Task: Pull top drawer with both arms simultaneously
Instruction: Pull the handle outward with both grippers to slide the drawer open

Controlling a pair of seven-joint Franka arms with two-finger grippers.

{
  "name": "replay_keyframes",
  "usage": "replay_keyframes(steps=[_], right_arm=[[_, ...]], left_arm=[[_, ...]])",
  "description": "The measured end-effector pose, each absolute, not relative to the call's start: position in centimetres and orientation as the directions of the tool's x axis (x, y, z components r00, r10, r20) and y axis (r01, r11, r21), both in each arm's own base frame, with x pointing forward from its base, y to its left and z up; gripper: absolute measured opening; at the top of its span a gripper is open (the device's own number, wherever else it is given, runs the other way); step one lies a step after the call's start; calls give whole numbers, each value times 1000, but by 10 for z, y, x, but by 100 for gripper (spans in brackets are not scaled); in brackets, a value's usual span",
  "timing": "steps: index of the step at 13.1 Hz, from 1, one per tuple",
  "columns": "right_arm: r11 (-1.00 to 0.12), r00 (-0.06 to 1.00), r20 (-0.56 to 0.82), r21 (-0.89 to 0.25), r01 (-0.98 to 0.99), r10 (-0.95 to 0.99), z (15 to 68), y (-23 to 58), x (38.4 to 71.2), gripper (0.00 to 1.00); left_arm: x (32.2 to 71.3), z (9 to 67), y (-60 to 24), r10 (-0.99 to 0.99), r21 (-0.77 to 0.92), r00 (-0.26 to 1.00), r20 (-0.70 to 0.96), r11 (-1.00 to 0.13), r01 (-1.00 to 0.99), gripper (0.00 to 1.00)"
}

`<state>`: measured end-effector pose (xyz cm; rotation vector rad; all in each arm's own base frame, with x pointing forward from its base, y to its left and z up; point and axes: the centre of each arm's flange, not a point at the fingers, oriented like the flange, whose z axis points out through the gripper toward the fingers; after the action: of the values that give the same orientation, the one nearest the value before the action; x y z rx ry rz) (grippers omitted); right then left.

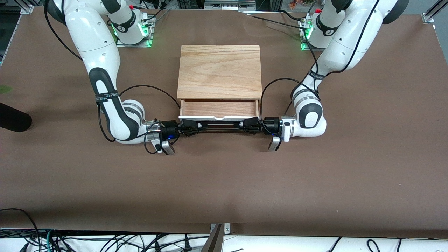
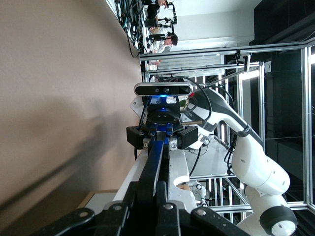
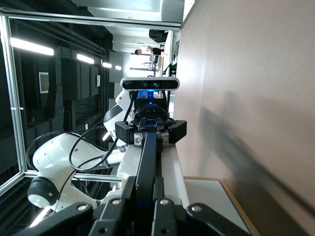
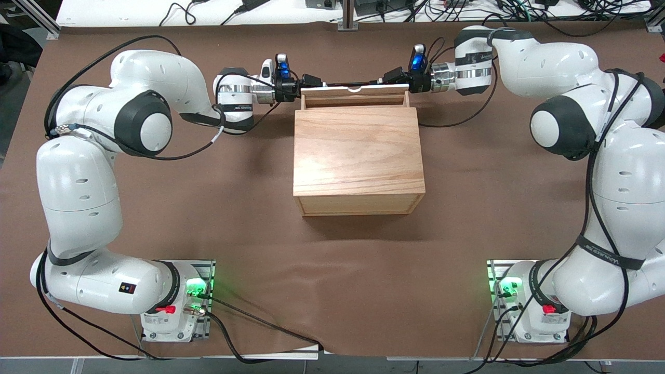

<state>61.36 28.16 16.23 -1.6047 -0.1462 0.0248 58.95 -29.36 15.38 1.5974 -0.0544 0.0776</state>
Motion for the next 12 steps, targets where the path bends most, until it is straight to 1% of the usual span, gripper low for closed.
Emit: replay_keyframes(steps=[8, 12], right_arm=[[-37, 994, 86, -995, 89, 63, 165, 279, 637, 18], [-37, 994, 88, -995, 90, 59, 166, 279, 640, 18]], left_arm=[[622, 158, -294, 19, 992, 993, 116, -46, -115, 19], [627, 160, -295, 15, 991, 992, 121, -53, -120, 19]])
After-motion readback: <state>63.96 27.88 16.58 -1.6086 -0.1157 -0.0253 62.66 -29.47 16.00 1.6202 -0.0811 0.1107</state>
